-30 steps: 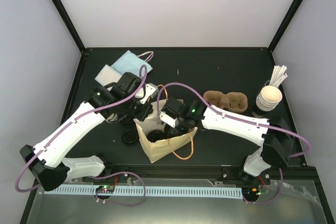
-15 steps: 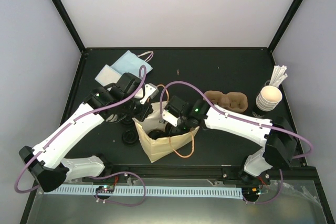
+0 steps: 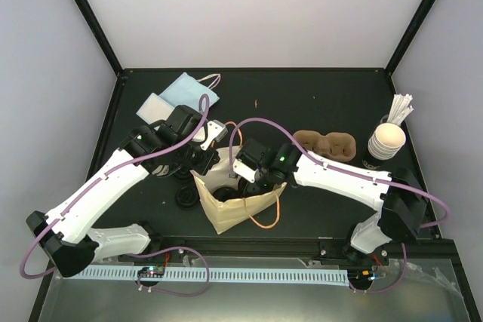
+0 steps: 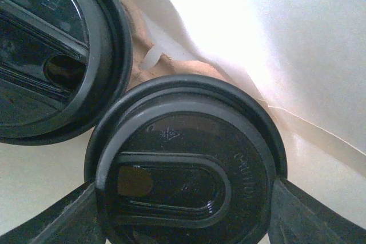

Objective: Pack the takeout coffee

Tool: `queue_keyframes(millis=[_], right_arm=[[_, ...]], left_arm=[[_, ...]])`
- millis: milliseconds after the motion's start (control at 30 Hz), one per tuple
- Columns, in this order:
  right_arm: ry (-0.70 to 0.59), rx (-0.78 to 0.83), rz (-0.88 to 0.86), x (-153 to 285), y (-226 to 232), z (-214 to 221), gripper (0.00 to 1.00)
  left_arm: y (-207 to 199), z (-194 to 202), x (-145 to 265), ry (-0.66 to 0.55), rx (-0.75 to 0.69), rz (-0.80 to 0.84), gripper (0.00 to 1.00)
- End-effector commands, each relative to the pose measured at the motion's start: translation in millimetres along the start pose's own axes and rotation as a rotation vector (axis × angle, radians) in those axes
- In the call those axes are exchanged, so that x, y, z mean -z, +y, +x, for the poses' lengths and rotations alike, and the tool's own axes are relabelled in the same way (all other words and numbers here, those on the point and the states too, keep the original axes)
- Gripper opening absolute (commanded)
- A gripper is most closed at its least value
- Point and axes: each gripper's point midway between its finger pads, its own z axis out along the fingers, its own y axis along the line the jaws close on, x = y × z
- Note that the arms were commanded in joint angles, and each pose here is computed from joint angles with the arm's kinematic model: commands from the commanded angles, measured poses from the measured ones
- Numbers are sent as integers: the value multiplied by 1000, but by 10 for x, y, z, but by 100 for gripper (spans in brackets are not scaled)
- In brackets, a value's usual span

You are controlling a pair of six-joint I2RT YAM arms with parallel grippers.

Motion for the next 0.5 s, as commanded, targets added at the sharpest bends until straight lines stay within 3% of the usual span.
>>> queue_keyframes(millis=[0, 167, 467], right_arm=[[353, 50, 23, -150, -18, 832, 54], [344, 66, 32, -54, -42, 814, 55], [462, 142, 54, -127, -53, 1120, 55]], left_arm=[[37, 0, 51, -16, 9, -18, 2], [35, -7, 48, -14, 11, -16, 2], [38, -12, 50, -14, 11, -19, 2]])
